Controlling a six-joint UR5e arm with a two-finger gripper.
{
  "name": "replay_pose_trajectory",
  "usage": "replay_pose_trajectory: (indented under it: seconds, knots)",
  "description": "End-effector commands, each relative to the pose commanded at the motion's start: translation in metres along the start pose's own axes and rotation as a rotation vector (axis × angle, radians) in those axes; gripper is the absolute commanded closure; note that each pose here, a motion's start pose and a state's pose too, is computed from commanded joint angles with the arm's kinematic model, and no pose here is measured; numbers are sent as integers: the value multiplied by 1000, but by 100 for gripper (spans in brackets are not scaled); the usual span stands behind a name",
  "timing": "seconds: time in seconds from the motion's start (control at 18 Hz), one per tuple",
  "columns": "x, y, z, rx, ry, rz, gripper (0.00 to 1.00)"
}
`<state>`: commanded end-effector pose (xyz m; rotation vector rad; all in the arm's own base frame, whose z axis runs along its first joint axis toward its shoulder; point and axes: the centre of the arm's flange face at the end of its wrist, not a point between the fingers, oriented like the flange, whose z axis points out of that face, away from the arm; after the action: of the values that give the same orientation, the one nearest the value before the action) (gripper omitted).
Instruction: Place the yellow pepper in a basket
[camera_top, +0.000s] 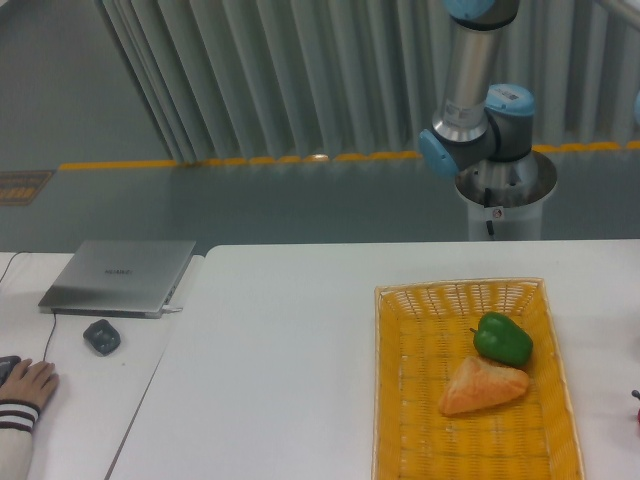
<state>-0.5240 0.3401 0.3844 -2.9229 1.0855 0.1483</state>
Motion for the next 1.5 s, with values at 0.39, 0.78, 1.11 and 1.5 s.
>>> replay_pose_trajectory:
  seconds: [0.39, 0.78, 1.11, 1.5]
  knots:
    - [1, 1, 0, 0, 0, -2, 0]
    - [30, 40, 17, 2, 22, -95, 0]
    - [33, 48, 12, -3, 17, -182, 0]
    - [31, 47, 13, 5, 14, -305, 0]
